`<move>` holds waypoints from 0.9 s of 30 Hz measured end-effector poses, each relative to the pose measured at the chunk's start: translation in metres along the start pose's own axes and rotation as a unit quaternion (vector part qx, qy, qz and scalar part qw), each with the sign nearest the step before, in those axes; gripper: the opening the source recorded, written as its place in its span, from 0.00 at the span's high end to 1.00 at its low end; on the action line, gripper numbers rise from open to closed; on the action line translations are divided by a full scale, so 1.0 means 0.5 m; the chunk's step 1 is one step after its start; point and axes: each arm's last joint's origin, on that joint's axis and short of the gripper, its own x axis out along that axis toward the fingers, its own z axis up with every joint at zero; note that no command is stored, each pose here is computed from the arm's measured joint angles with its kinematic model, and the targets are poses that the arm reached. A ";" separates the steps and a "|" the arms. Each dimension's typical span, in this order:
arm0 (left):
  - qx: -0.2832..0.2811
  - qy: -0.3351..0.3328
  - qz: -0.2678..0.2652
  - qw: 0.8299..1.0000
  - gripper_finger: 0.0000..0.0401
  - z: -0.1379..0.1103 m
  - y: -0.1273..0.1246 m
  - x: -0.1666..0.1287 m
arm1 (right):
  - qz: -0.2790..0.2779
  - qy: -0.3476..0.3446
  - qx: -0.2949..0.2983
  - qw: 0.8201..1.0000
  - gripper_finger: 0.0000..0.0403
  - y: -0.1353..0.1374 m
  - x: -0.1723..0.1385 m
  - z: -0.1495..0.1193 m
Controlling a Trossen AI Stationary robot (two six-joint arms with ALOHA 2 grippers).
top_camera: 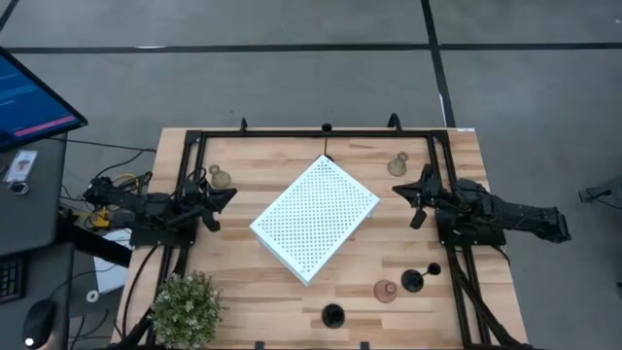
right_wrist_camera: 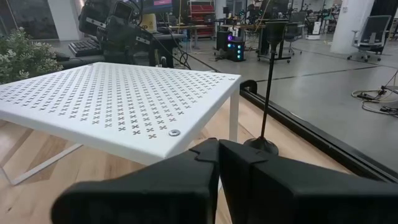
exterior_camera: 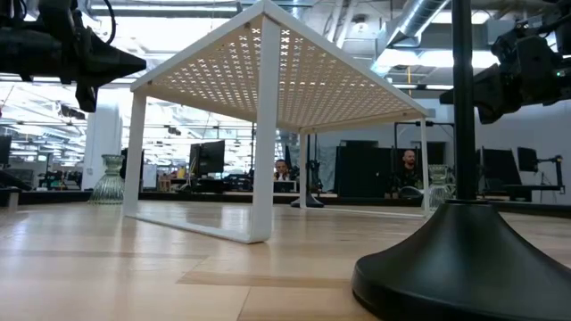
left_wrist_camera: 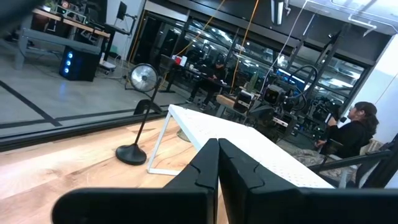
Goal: Pick & Place candle stick holders
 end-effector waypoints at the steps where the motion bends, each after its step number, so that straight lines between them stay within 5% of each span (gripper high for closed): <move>1: 0.000 0.000 0.000 1.000 0.98 0.000 0.000 0.000 | 0.000 0.000 0.000 1.000 0.99 0.000 0.000 0.000; 27: -0.082 -0.019 -0.004 0.996 0.98 0.009 -0.002 0.000 | 0.000 0.000 0.000 1.000 0.99 0.000 0.000 0.000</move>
